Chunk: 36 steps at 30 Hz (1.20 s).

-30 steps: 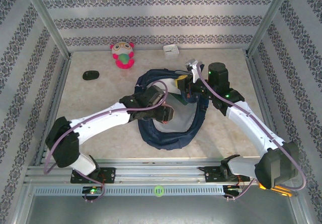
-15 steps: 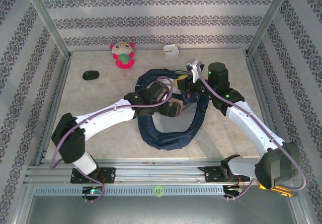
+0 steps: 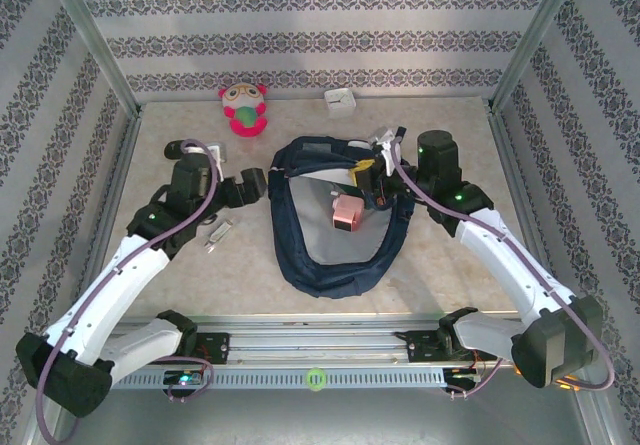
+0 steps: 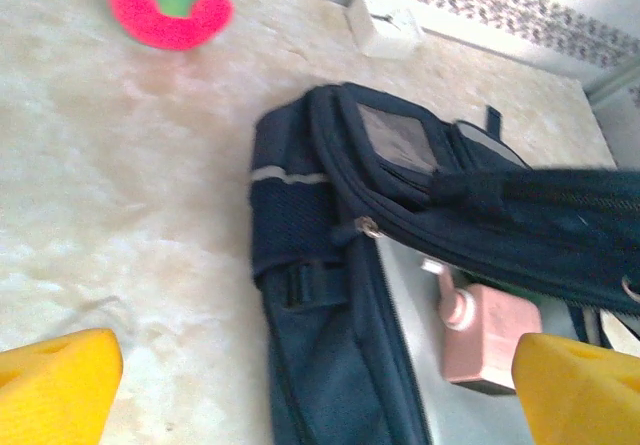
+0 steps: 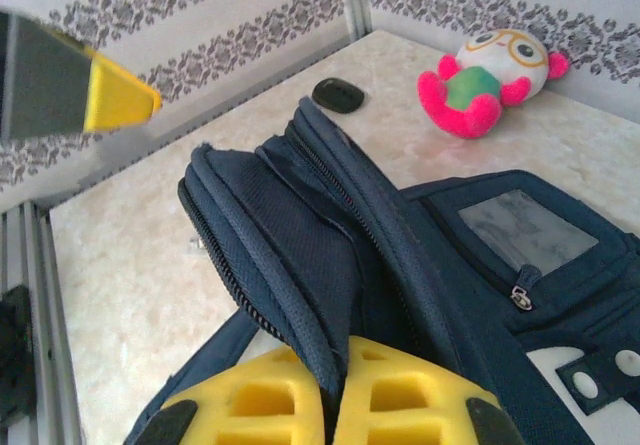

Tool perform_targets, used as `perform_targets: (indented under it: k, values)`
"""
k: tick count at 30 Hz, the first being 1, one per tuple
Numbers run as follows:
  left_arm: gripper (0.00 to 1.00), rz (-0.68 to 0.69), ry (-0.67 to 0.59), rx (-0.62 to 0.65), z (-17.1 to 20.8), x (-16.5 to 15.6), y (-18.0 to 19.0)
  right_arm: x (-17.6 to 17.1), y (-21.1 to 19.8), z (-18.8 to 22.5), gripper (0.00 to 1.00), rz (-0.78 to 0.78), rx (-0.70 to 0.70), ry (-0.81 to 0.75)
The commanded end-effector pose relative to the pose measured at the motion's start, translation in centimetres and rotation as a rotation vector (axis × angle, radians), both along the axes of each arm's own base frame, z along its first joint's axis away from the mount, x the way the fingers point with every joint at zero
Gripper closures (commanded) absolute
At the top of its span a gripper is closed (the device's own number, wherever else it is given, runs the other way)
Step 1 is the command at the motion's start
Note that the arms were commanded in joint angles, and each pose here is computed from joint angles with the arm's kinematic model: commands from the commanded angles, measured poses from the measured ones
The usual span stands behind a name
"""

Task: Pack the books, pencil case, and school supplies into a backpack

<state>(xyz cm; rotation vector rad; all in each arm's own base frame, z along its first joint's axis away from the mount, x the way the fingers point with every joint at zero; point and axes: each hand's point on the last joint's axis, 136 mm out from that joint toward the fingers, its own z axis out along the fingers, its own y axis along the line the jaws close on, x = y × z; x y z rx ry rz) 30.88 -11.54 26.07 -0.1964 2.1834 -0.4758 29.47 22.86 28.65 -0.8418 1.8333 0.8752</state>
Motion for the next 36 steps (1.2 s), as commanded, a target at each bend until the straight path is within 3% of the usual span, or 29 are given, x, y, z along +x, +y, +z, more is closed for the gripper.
perform_targets:
  k: [1, 6, 10, 16, 20, 24, 28, 32, 36]
  values:
    - [0.01, 0.015, 0.061, 0.06, -1.7, -0.7, 1.7, -2.5, 1.3, 1.7, 1.0, 0.151, -0.019, -0.148]
    - [0.01, 0.009, 0.079, 0.061, -2.8, -0.3, 1.6, -6.3, 3.3, -3.9, 1.0, 0.354, -0.216, -0.2]
    - [0.01, 0.009, 0.112, 0.041, -4.5, 0.1, 1.2, -9.2, 3.2, -10.7, 0.95, 0.513, -0.407, -0.136]
    - [0.0, 0.004, 0.152, 0.038, -6.4, 0.4, 0.9, -12.7, 1.3, -17.1, 0.76, 0.71, -0.639, -0.002]
    - [0.0, -0.024, 0.163, -0.003, -7.0, 1.0, -0.2, -13.7, 0.6, -17.6, 0.59, 0.753, -0.702, 0.09]
    - [0.02, -0.066, 0.185, -0.095, -7.4, 1.5, -2.0, -12.4, 1.4, -13.7, 0.39, 0.581, -0.622, 0.155]
    - [0.06, -0.111, 0.205, -0.196, -7.6, 1.7, -4.0, -11.6, 1.1, -7.2, 0.29, 0.411, -0.39, 0.267]
    - [0.08, -0.167, 0.224, -0.213, -8.3, 1.3, -6.2, -9.3, -0.7, -3.6, 0.27, 0.141, -0.159, 0.415]
    - [0.14, -0.22, 0.3, -0.178, -10.9, 0.1, -8.5, -5.5, -5.5, -6.0, 0.3, -0.344, -0.098, 0.617]
